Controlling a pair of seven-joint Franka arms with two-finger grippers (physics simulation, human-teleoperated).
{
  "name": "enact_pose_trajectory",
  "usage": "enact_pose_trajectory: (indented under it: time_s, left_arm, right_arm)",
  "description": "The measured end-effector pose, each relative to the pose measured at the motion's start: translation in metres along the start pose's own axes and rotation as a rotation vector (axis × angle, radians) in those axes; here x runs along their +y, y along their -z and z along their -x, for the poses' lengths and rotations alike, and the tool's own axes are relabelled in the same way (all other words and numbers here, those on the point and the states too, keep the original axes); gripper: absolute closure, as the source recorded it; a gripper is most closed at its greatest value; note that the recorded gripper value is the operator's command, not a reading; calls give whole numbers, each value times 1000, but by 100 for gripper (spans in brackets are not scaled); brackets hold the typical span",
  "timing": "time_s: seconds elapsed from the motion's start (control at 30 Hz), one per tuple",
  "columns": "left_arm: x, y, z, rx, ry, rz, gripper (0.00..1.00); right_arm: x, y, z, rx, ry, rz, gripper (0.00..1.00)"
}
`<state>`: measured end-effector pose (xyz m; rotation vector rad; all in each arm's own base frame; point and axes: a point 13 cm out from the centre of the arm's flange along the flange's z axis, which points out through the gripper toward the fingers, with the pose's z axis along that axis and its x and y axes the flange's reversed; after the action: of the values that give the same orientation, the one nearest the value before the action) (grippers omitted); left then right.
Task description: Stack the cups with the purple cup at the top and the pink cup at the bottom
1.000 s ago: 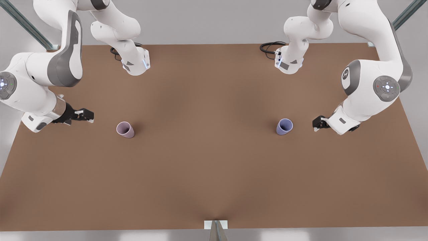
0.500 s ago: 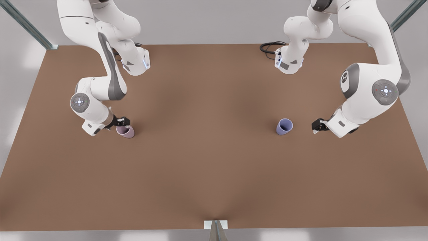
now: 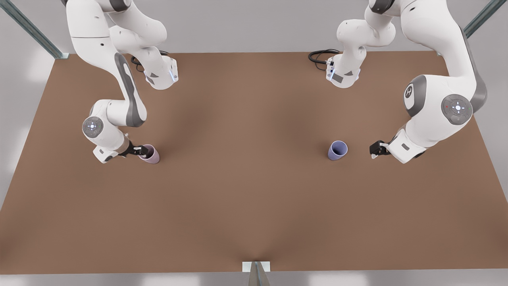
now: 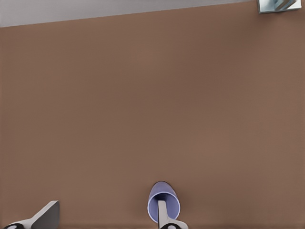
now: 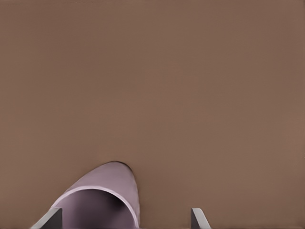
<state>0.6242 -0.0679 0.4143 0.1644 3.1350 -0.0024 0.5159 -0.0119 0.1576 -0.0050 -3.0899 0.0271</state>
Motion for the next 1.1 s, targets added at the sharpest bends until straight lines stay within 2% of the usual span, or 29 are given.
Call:
enact_pose_trajectory:
  time_s: [0.17, 0.33, 0.43, 0.47, 0.53, 0.67, 0.73, 0.9, 1.1]
  left_arm:
    - [1, -2, 0, 3, 2, 2, 0]
    - [2, 2, 1, -4, 3, 5, 0]
    - [5, 11, 3, -16, 6, 10, 0]
    - [5, 13, 2, -17, 5, 11, 0]
    - [5, 15, -1, -10, 3, 12, 0]
    - [3, 20, -8, 2, 1, 11, 0]
    - [1, 22, -12, 13, -2, 9, 0]
    - [-3, 19, -18, 38, -7, 5, 0]
    - [-3, 16, -20, 52, -6, 5, 0]
  right_arm:
    - [-8, -28, -23, 42, -11, -8, 0]
    - [-9, -37, -23, 37, -15, -12, 0]
    - [-9, -40, -22, 34, -17, -12, 9]
    - [-9, -43, -23, 38, -18, -13, 20]
    - [-9, -46, -23, 40, -19, -13, 27]
    - [-7, -50, -23, 43, -21, -12, 64]
    - [-7, -50, -22, 42, -21, -11, 77]
    - [-5, -48, -21, 36, -18, -6, 79]
    - [0, -12, -10, -24, -9, 6, 79]
